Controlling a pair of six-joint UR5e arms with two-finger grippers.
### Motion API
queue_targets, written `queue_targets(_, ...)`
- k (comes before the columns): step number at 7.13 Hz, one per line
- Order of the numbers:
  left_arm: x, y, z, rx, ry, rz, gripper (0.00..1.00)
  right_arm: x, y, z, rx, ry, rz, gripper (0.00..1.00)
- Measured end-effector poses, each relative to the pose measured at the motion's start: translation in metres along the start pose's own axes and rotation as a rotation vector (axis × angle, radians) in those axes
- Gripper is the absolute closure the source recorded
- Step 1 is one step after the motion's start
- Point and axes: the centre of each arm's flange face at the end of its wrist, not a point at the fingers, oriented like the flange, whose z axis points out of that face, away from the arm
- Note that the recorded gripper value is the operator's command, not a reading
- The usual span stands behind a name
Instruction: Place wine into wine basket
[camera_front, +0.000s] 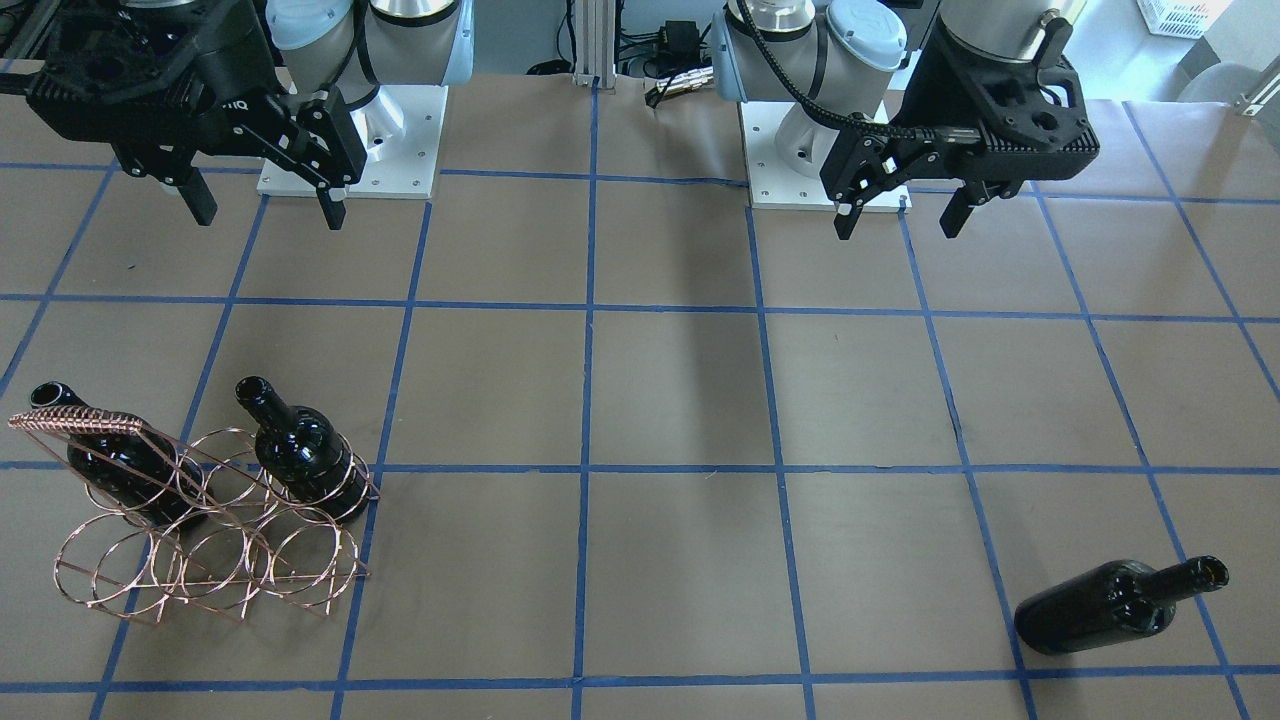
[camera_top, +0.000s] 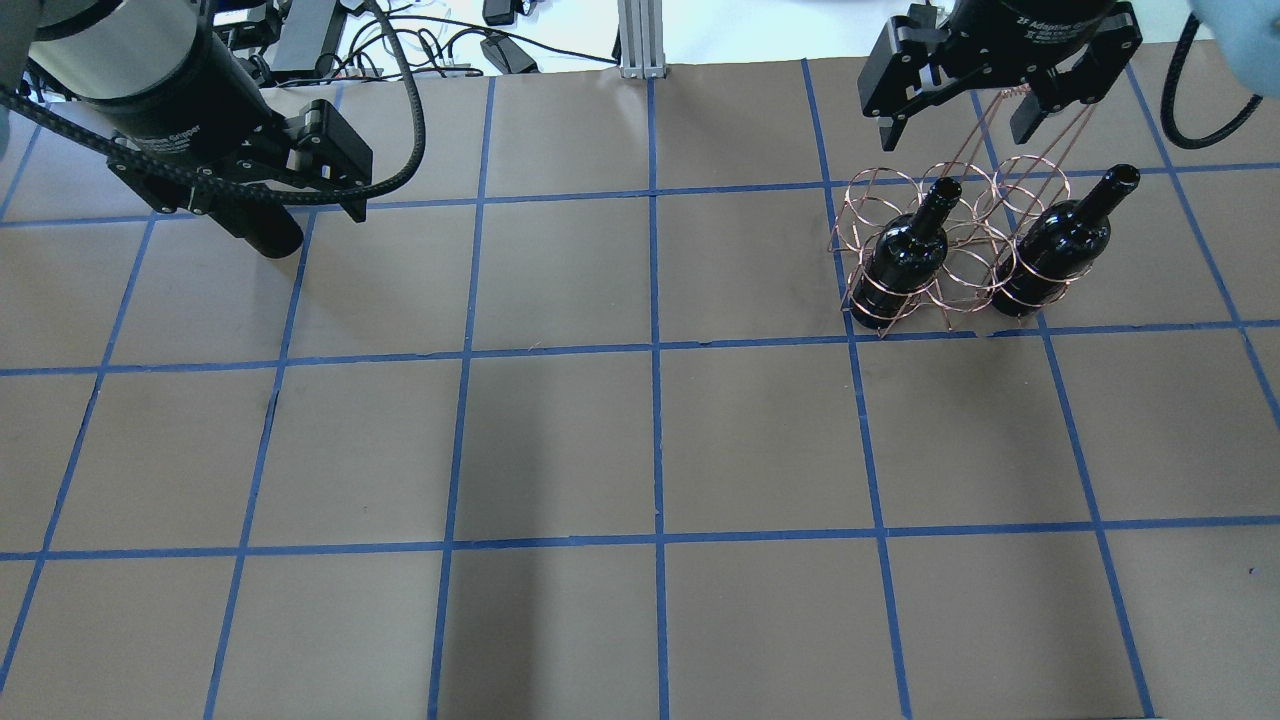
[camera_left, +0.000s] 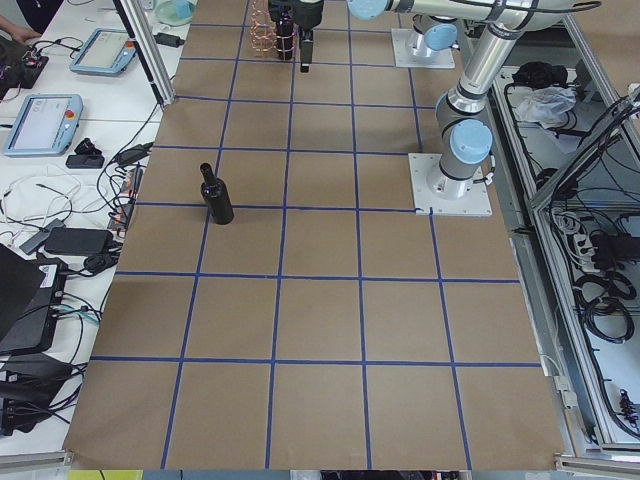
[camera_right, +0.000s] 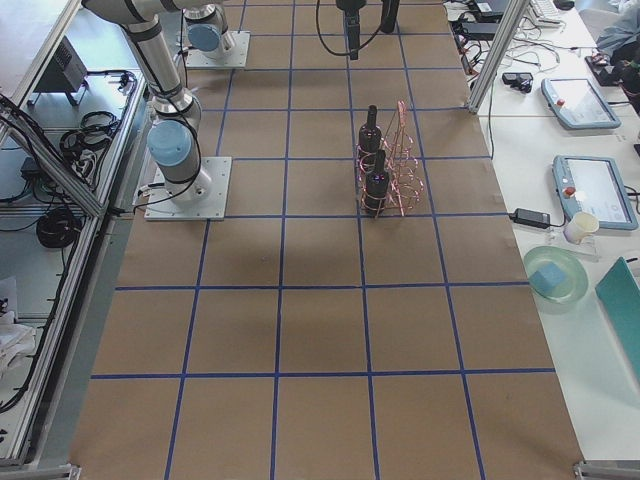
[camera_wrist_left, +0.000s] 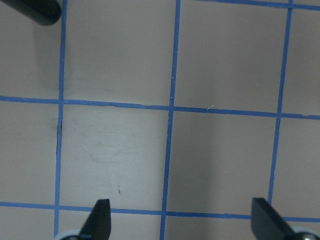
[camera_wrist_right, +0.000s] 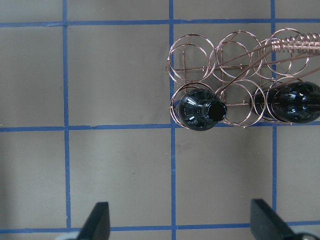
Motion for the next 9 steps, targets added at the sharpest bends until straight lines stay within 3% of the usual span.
queue_targets(9,-0.0028,-0.0018,-0.0011,0.002,0.004,0.002,0.0,0.0002,-0.0003,0.0007,-0.001,0.003,0.001,0.0)
